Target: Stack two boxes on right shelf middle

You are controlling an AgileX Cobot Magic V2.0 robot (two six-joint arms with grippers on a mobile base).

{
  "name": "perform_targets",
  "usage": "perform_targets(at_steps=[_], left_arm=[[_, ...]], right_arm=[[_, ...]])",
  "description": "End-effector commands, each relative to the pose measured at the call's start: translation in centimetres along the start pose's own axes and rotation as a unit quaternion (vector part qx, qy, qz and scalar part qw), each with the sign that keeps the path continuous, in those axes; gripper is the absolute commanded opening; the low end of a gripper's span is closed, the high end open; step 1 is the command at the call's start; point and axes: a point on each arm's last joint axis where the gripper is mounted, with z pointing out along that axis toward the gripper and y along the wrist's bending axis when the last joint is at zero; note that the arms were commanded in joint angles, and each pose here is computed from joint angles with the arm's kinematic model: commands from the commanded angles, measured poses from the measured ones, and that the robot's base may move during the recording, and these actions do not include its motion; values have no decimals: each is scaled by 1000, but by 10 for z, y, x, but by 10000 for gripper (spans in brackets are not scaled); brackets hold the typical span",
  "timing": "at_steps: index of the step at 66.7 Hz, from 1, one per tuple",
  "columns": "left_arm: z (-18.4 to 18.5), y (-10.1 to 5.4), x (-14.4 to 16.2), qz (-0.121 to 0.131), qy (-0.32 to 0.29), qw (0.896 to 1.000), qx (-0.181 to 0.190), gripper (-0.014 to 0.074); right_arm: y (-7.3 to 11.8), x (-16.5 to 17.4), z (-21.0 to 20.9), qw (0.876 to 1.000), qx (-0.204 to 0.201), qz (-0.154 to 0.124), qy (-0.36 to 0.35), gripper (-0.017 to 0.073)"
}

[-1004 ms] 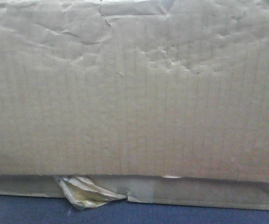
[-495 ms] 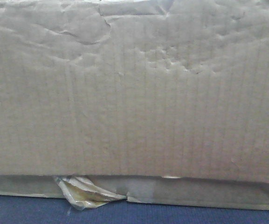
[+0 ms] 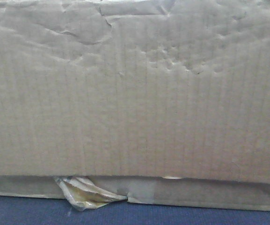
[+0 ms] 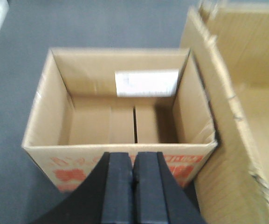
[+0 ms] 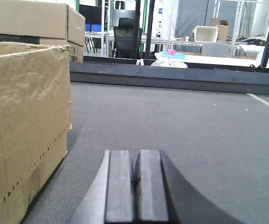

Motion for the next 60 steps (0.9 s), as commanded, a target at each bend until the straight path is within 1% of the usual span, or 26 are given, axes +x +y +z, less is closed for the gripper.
perform_targets(at_steps=[1,3,11,18,21,25,27,30,34,43,47,52,55,60], left_arm=[[24,1,-16,-10,49,999,7,-111],[30,1,-23,-8,54,998,7,-111],[56,3,-46,17,80,997,10,-111],[83,4,-62,40,117,992,16,-111],[96,7,-67,43,133,990,17,-111],[109,11,-70,38,150,988,25,-111],[116,16,-71,33,156,987,26,-111],[122,21,-73,24,157,987,29,-111],[128,32,-73,6,161,987,26,-111],[131,58,-72,-23,151,988,-6,-111],[130,66,-72,-32,146,989,-16,-111],[130,74,-73,-29,137,990,-35,-111],[130,79,-73,-18,132,990,-53,-111],[129,82,-74,-3,131,989,-70,-93]], right_arm=[[0,-3,0,1000,3,-2,-16,-169],[0,-3,0,1000,3,-2,-16,-169],[0,-3,0,1000,3,-2,-16,-169],[0,-3,0,1000,3,-2,-16,-169],[0,-3,0,1000,3,-2,-16,-169],[0,-3,0,1000,3,-2,-16,-169],[0,-3,0,1000,3,-2,-16,-169],[0,-3,0,1000,3,-2,-16,-169],[0,-3,0,1000,3,-2,-16,-169],[0,-3,0,1000,3,-2,-16,-169],[0,-3,0,1000,3,-2,-16,-169],[0,-3,0,1000,3,-2,-16,-169],[0,-3,0,1000,3,-2,-16,-169],[0,-3,0,1000,3,-2,-16,-169]])
